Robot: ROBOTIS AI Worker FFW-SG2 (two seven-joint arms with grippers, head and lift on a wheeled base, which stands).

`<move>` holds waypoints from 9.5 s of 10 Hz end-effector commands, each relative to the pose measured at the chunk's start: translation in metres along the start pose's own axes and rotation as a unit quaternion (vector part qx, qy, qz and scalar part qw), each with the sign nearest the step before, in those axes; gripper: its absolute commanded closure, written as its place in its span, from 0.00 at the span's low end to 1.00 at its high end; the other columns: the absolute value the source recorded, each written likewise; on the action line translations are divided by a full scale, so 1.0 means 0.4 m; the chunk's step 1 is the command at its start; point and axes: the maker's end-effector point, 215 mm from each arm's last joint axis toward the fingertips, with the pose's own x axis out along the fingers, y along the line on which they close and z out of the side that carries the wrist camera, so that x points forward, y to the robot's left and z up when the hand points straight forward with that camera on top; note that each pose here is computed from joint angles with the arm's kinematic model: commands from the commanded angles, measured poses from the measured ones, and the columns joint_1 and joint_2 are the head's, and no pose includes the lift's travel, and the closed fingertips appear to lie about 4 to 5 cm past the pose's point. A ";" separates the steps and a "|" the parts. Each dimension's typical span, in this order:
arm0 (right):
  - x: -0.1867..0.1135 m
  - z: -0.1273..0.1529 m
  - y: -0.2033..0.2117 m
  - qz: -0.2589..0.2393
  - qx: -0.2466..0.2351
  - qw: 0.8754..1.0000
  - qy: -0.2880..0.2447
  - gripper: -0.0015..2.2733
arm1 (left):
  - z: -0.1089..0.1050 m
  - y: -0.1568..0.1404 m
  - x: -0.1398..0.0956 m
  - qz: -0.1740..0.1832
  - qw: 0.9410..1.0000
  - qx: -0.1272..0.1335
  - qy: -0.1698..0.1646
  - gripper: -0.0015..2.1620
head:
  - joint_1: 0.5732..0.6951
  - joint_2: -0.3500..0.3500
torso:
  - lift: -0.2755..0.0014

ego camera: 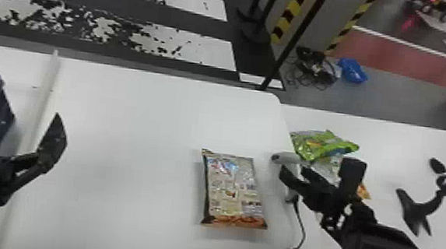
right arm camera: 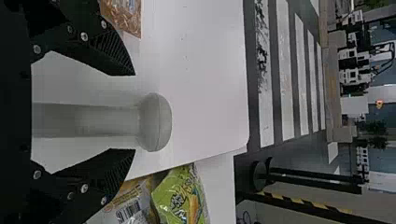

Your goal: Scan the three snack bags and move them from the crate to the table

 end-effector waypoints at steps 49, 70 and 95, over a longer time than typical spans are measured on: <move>-0.150 0.303 0.226 -0.105 0.014 0.984 -0.146 0.02 | 0.024 -0.032 -0.069 0.003 1.000 0.029 -0.007 0.01 | 1.00 0.00 | 0.77; -0.427 0.096 0.448 0.028 0.064 0.984 -0.163 0.05 | -0.049 -0.046 -0.280 0.023 0.997 -0.006 0.068 0.02 | 1.00 0.16 | 0.77; -0.437 0.124 0.446 0.034 0.073 0.980 -0.184 0.05 | -0.017 -0.049 -0.275 0.024 0.998 -0.002 0.059 0.02 | 1.00 0.15 | 0.77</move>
